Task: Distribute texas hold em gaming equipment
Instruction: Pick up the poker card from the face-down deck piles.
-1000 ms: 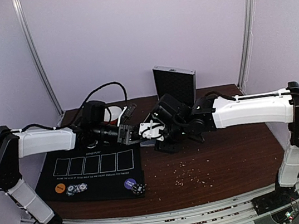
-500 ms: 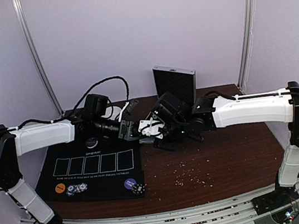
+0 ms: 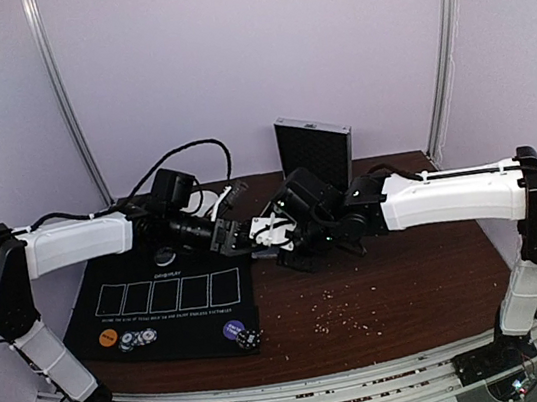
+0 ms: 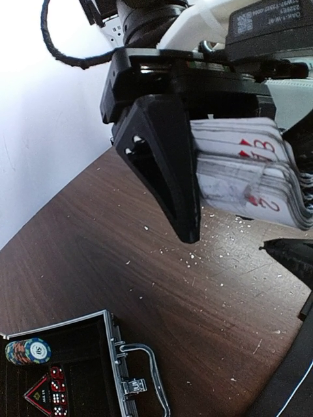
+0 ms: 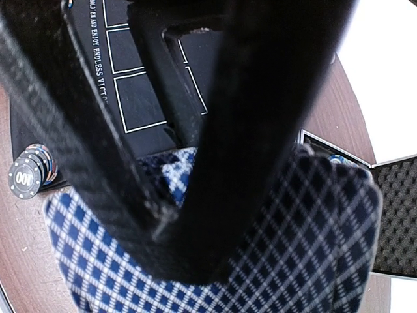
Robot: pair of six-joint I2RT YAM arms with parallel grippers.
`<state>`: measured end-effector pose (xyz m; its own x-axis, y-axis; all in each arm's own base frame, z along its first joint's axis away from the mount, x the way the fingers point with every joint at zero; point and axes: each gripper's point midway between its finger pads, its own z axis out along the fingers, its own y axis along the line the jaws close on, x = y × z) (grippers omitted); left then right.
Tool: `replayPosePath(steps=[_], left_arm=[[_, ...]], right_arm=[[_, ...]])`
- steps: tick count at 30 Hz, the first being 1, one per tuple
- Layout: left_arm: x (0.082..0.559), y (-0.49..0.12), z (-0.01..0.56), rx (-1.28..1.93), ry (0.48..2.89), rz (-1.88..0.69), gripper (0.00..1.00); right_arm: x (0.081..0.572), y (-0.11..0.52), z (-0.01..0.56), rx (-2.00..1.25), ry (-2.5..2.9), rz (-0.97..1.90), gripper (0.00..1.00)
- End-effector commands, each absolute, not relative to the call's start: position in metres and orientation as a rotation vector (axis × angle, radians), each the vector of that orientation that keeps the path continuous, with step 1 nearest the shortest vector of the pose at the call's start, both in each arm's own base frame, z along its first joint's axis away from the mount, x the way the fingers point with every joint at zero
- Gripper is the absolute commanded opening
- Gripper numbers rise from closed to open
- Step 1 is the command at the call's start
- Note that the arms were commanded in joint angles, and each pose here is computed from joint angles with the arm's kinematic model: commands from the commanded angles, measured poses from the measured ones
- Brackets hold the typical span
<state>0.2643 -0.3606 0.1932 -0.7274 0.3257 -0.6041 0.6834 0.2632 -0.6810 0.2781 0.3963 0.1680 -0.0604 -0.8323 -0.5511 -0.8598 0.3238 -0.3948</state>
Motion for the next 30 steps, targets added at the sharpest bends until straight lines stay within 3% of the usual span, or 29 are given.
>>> replayPosePath(steps=[1,9,22,30], left_arm=[[0.276,-0.352,0.208,0.913,2.159,-1.388,0.41],[0.279,-0.348,0.212,0.904,2.153,-1.369,0.38],[0.275,-0.350,0.241,0.938,2.053,-1.411,0.58],[0.290,-0.327,0.244,0.852,2.092,-1.332,0.63]], right_arm=[[0.284,0.392,0.175,-1.455,1.874,0.025,0.45],[0.285,0.391,0.174,-1.458,1.876,0.018,0.45],[0.285,0.392,0.172,-1.463,1.879,0.020,0.45],[0.286,0.392,0.173,-1.457,1.879,0.020,0.44]])
